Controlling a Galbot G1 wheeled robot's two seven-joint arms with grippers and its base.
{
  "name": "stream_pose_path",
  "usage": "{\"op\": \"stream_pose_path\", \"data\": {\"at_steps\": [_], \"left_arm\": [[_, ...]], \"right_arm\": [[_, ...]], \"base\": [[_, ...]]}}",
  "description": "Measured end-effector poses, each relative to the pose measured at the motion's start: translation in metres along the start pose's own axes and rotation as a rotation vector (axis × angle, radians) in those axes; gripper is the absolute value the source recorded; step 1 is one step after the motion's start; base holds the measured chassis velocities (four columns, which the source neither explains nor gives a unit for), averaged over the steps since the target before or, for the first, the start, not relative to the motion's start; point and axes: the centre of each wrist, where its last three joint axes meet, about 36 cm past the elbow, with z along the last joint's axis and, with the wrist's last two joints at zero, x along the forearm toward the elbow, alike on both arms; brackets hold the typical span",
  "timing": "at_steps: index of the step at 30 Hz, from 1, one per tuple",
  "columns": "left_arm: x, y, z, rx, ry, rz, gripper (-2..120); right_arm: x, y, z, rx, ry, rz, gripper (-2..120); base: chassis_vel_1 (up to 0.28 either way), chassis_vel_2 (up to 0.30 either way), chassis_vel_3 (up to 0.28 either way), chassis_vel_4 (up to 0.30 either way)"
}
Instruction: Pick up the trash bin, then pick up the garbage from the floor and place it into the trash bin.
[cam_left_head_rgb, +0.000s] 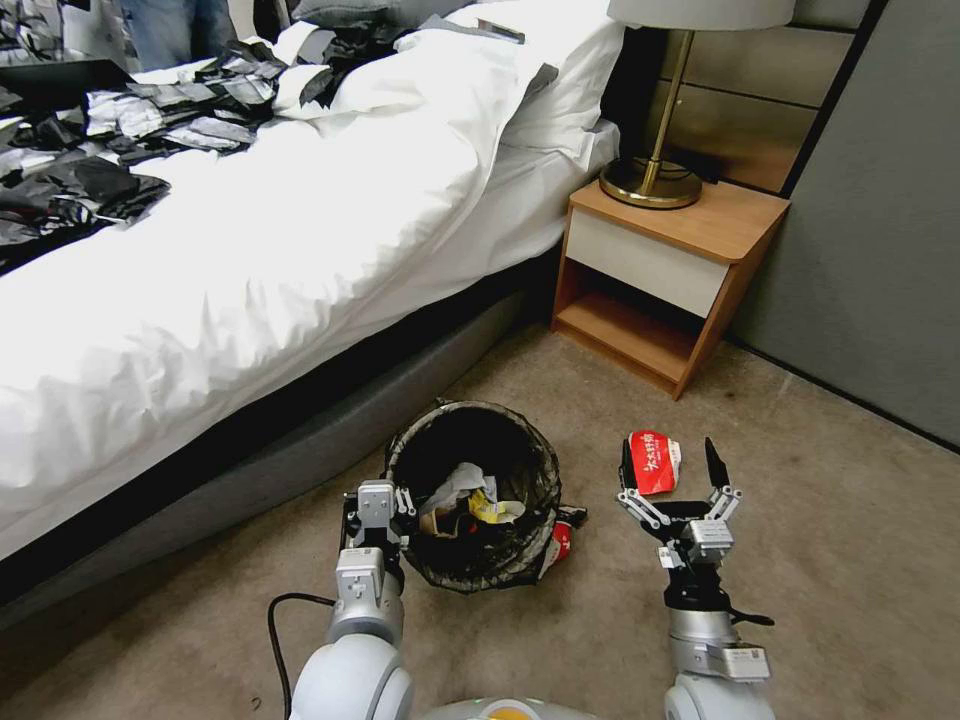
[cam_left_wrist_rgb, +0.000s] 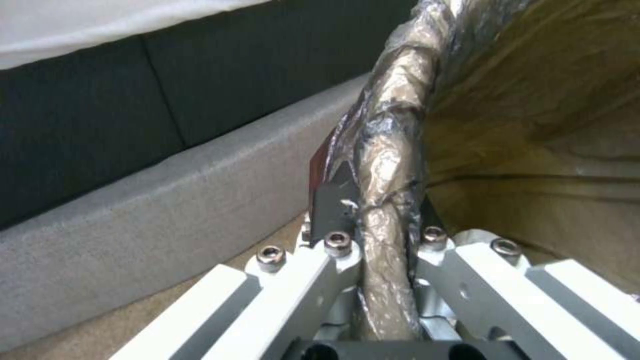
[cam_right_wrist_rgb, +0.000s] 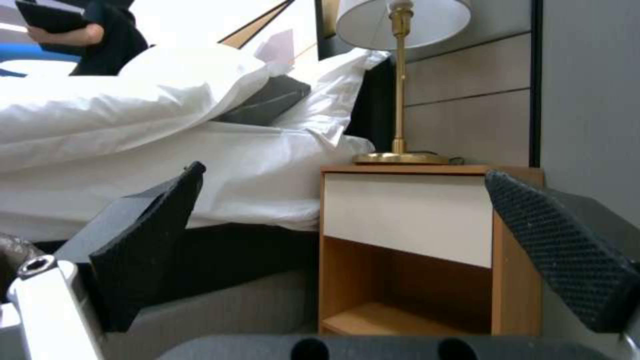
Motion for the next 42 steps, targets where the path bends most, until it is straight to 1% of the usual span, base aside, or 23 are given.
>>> {"op": "stream_pose_path", "data": {"at_steps": [14, 20, 22, 25, 26, 28, 29, 32, 33, 35, 36, 37, 38, 40, 41, 42], "left_arm": [[0.000, 0.002, -0.004, 0.004, -0.011, -0.005, 0], [0.000, 0.005, -0.008, 0.009, -0.020, -0.009, 0], [0.000, 0.006, -0.010, 0.011, -0.024, -0.010, 0], [0.001, 0.007, -0.015, 0.018, -0.035, -0.014, 0], [0.001, 0.007, -0.015, 0.018, -0.035, -0.014, 0], [0.001, 0.008, -0.016, 0.019, -0.039, -0.016, 0], [0.001, 0.008, -0.016, 0.019, -0.039, -0.016, 0], [0.001, 0.009, -0.017, 0.020, -0.042, -0.018, 0], [0.001, 0.009, -0.017, 0.020, -0.042, -0.018, 0], [0.002, 0.009, -0.018, 0.020, -0.042, -0.018, 0], [0.002, 0.009, -0.018, 0.020, -0.042, -0.018, 0], [0.002, 0.009, -0.018, 0.020, -0.042, -0.018, 0], [0.002, 0.009, -0.018, 0.021, -0.042, -0.018, 0], [0.001, 0.009, -0.018, 0.022, -0.043, -0.018, 0], [0.001, 0.009, -0.018, 0.022, -0.043, -0.018, 0], [0.001, 0.009, -0.018, 0.022, -0.044, -0.018, 0]], "right_arm": [[-0.006, 0.003, 0.001, -0.006, -0.005, -0.006, 100], [-0.019, 0.000, 0.001, 0.005, -0.015, -0.011, 100], [-0.022, 0.000, 0.001, 0.009, -0.013, -0.011, 100], [-0.030, 0.005, 0.002, -0.007, 0.035, 0.001, 100], [-0.030, 0.005, 0.002, -0.007, 0.035, 0.001, 100], [-0.035, 0.010, 0.003, -0.013, 0.098, 0.010, 100], [-0.035, 0.010, 0.003, -0.013, 0.098, 0.010, 100], [-0.043, 0.014, 0.003, -0.004, 0.241, 0.023, 100], [-0.043, 0.014, 0.003, -0.004, 0.241, 0.023, 100], [-0.047, 0.017, 0.002, -0.006, 0.341, 0.022, 100], [-0.048, 0.018, 0.002, -0.009, 0.372, 0.021, 100], [-0.048, 0.018, 0.002, -0.009, 0.372, 0.021, 100], [-0.050, 0.022, 0.002, -0.024, 0.438, 0.013, 100], [-0.052, 0.029, 0.004, -0.040, 0.526, -0.007, 100], [-0.052, 0.029, 0.004, -0.040, 0.526, -0.007, 100], [-0.052, 0.033, 0.006, -0.042, 0.576, -0.022, 100]], "base": [[0.000, 0.000, 0.000, 0.000], [0.000, 0.000, 0.000, 0.000], [0.000, 0.000, 0.000, 0.000], [0.000, 0.000, 0.000, 0.000], [0.000, 0.000, 0.000, 0.000], [0.000, 0.000, 0.000, 0.000], [0.000, 0.000, 0.000, 0.000], [0.000, 0.000, 0.000, 0.000], [0.000, 0.000, 0.000, 0.000], [0.000, 0.000, 0.000, 0.000], [0.000, 0.000, 0.000, 0.000], [0.000, 0.000, 0.000, 0.000], [0.000, 0.000, 0.000, 0.000], [0.000, 0.000, 0.000, 0.000], [0.000, 0.000, 0.000, 0.000], [0.000, 0.000, 0.000, 0.000]]}}
